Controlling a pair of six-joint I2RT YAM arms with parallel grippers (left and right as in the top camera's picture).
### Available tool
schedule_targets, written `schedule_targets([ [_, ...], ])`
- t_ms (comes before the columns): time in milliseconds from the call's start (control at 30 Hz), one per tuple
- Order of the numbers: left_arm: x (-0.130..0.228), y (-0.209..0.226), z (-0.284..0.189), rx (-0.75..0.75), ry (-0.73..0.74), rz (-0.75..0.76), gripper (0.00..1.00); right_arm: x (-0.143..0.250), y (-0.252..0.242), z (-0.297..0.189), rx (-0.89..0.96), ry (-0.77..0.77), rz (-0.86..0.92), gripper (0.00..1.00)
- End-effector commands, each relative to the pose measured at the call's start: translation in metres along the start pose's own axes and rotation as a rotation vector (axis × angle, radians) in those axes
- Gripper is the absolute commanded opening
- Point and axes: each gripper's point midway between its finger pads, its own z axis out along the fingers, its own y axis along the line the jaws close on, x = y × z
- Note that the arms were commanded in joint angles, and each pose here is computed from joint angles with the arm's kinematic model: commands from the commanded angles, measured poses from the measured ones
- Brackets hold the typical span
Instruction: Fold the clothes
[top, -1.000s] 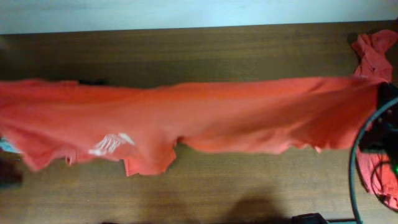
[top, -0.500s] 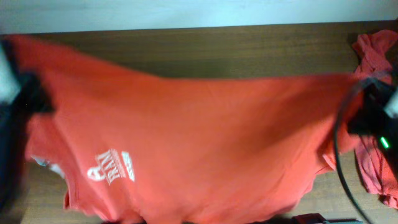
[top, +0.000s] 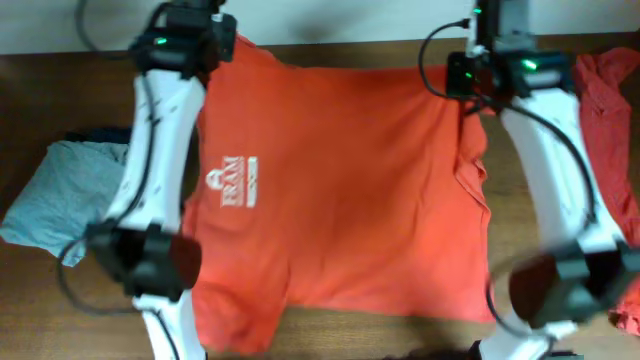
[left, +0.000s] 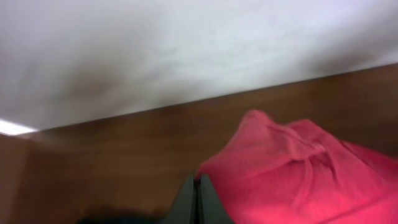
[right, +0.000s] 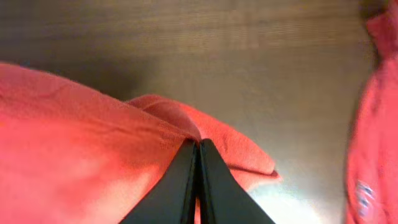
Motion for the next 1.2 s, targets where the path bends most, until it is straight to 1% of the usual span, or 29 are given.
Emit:
schedule_targets([
  [0,0.010,-0.007,0.042,-0.024,0.011,0.043,0.04,-0.004,-0.016,0.036,0.040,-0.004,0.019,0.13],
  [33,0.013,-0.007,0.052,-0.045,0.018,0.055,0.08,-0.005,-0.021,0.043,0.047,-0.008,0.030,0.25],
  [67,0.016,-0.001,0.056,-0.088,0.027,0.060,0.13,-0.006,-0.026,0.046,0.053,-0.010,0.037,0.44],
  [100,0.018,0.006,0.058,-0.136,0.036,0.061,0.21,-0.006,-0.032,0.046,0.061,-0.010,0.047,0.56],
  [167,0.018,0.027,0.054,-0.249,0.043,0.054,0.37,-0.007,-0.047,0.040,0.077,-0.010,0.067,0.69],
  [233,0.012,0.048,0.042,-0.334,0.035,0.036,0.47,-0.007,-0.063,0.029,0.089,-0.010,0.096,0.77],
  [267,0.009,0.054,0.036,-0.343,0.031,0.029,0.52,-0.006,-0.069,0.022,0.080,-0.008,0.107,0.79],
  [333,0.005,0.065,0.021,-0.343,0.025,0.015,0.57,-0.003,-0.076,0.007,0.055,0.002,0.128,0.80],
  [400,0.002,0.071,0.003,-0.309,0.022,-0.008,0.63,0.003,-0.081,-0.005,0.022,0.022,0.146,0.80],
  [433,0.002,0.070,-0.005,-0.273,0.023,-0.013,0.69,0.007,-0.079,-0.009,-0.007,0.038,0.153,0.80],
  [467,0.003,0.067,-0.011,-0.230,0.026,-0.011,0.71,0.012,-0.077,-0.012,-0.028,0.055,0.157,0.80],
  [533,0.008,0.053,-0.024,-0.112,0.047,0.002,0.72,0.024,-0.071,-0.013,-0.065,0.109,0.161,0.80],
  [567,0.014,0.045,-0.028,-0.057,0.069,0.010,0.73,0.034,-0.067,-0.011,-0.085,0.150,0.161,0.79],
  [633,0.032,0.026,-0.031,0.053,0.137,0.007,0.73,0.054,-0.054,-0.007,-0.128,0.239,0.158,0.70],
  [733,0.061,0.001,-0.027,0.175,0.244,0.016,0.73,0.082,-0.045,0.004,-0.143,0.349,0.156,0.62],
  [833,0.085,-0.016,-0.020,0.248,0.333,0.024,0.73,0.109,-0.038,0.022,-0.138,0.447,0.197,0.55],
  [900,0.099,-0.021,-0.013,0.255,0.389,0.008,0.73,0.127,-0.033,0.034,-0.146,0.498,0.194,0.50],
  [933,0.105,-0.023,-0.010,0.255,0.409,0.002,0.73,0.136,-0.028,0.043,-0.162,0.516,0.193,0.49],
  [1033,0.121,-0.033,0.000,0.285,0.467,0.008,0.72,0.145,-0.016,0.064,-0.200,0.502,0.161,0.49],
  [1067,0.126,-0.036,0.004,0.290,0.484,0.010,0.72,0.147,-0.013,0.072,-0.199,0.487,0.155,0.47],
  [1100,0.131,-0.038,0.008,0.293,0.501,0.013,0.71,0.148,-0.011,0.077,-0.202,0.473,0.151,0.43],
  [1167,0.142,-0.043,0.018,0.298,0.537,0.019,0.68,0.147,-0.008,0.090,-0.203,0.428,0.145,0.42],
])
